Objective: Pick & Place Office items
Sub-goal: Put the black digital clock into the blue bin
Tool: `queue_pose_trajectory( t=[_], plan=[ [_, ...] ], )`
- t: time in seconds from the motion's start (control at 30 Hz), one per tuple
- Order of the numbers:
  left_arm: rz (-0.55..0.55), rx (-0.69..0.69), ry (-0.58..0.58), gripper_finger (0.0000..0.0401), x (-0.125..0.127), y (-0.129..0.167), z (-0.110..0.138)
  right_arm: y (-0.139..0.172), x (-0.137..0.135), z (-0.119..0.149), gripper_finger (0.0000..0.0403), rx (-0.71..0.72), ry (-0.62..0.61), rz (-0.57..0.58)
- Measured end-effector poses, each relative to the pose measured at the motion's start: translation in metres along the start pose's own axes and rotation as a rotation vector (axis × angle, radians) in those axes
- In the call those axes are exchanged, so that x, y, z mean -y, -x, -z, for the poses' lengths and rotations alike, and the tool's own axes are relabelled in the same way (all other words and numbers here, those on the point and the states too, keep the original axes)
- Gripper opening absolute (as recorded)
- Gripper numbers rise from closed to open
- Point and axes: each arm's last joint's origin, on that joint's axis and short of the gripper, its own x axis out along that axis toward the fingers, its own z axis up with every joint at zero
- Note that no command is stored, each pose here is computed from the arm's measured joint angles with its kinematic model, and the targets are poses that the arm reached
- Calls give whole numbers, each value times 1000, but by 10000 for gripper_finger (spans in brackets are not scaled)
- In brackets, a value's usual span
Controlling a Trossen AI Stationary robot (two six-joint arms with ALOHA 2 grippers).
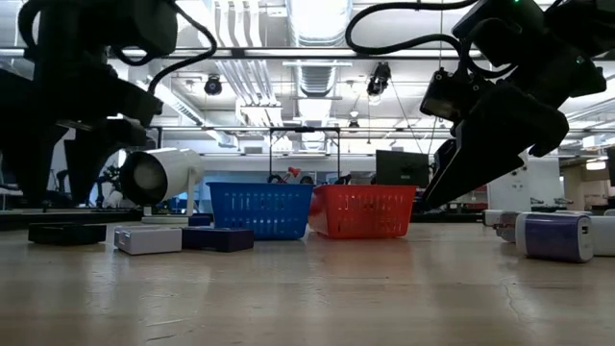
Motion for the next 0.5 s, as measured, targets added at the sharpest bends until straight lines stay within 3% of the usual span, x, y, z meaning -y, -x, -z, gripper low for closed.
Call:
queue_pose_trajectory(
  t=[0.5],
  plan=[
    [-7,-33,-88,250,2,-13,-8,0,0,-1,297,7,-2,-3]
  ],
)
